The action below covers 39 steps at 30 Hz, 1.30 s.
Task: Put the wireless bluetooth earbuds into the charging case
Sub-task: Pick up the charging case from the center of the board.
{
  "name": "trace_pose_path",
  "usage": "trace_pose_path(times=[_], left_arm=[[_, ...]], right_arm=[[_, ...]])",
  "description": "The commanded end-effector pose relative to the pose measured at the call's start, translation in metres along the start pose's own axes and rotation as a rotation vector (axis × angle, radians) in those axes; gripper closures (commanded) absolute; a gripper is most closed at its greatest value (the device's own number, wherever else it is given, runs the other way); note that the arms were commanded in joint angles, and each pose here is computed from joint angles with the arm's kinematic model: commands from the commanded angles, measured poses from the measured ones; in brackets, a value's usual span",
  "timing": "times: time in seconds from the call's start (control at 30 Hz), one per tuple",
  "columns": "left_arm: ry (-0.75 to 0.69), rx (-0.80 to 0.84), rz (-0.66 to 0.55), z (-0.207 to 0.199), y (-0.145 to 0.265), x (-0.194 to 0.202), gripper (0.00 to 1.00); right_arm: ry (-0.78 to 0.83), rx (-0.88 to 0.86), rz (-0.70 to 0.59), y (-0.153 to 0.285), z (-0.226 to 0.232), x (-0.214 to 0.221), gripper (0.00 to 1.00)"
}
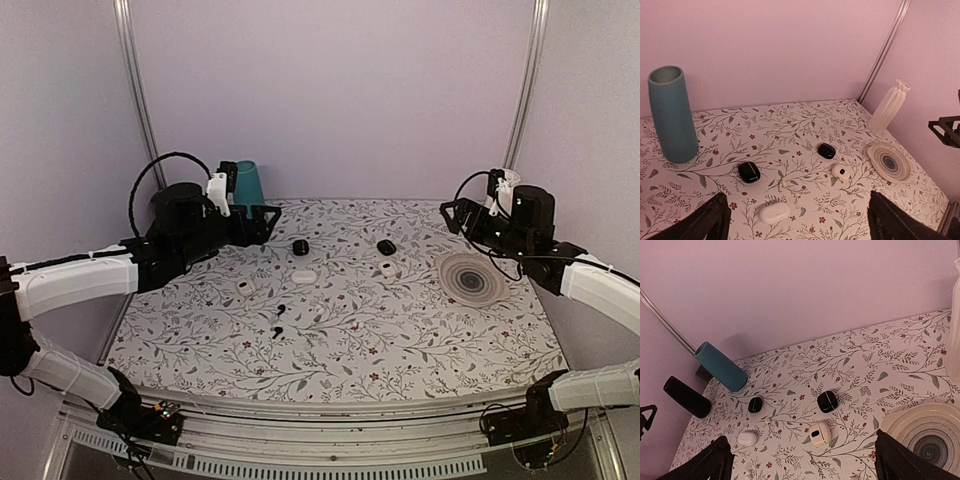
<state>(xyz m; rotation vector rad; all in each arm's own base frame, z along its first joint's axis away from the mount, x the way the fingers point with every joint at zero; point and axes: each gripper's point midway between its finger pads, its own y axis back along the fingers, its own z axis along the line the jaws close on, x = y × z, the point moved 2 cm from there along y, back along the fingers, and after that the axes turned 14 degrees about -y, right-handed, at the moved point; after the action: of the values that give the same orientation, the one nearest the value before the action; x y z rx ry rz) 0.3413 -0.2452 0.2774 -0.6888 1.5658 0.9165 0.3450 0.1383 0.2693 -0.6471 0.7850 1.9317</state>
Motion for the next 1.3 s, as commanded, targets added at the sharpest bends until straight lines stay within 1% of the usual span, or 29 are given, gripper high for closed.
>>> trace_pose_path(times=[0.0, 0.3, 0.4, 0.43, 0.53, 0.67, 1.0, 1.2, 1.27], left_arm=[[-0.001, -0.002, -0.019, 0.004, 0.001, -0.003, 0.04], [0.01, 0.015, -0.016, 0.002, 0.003, 0.0, 0.04], [0.021, 0.029, -0.01, 0.0, 0.003, 0.003, 0.04], [0.027, 0.038, -0.008, -0.002, 0.002, 0.004, 0.04], [0.047, 0.063, 0.008, -0.005, -0.001, 0.007, 0.04], [0.079, 0.091, 0.032, -0.009, -0.003, 0.014, 0.04], [0.122, 0.107, 0.058, -0.009, -0.005, 0.025, 0.04], [0.125, 0.106, 0.065, -0.007, -0.005, 0.028, 0.04], [0.124, 0.109, 0.068, -0.007, -0.006, 0.028, 0.04]], right_arm=[[-0.002, 0.0, 0.024, -0.005, 0.003, 0.001, 0.01], [0.005, 0.067, 0.209, -0.038, -0.017, 0.039, 0.01], [0.01, 0.109, 0.296, -0.056, -0.029, 0.057, 0.01], [0.01, 0.131, 0.347, -0.063, -0.035, 0.067, 0.0], [0.019, 0.147, 0.444, -0.086, -0.041, 0.089, 0.02], [0.026, 0.139, 0.476, -0.104, -0.045, 0.105, 0.04], [0.119, 0.212, 0.59, -0.148, -0.054, 0.145, 0.19], [0.191, 0.304, 0.629, -0.168, -0.061, 0.162, 0.26], [0.214, 0.337, 0.633, -0.173, -0.065, 0.167, 0.27]])
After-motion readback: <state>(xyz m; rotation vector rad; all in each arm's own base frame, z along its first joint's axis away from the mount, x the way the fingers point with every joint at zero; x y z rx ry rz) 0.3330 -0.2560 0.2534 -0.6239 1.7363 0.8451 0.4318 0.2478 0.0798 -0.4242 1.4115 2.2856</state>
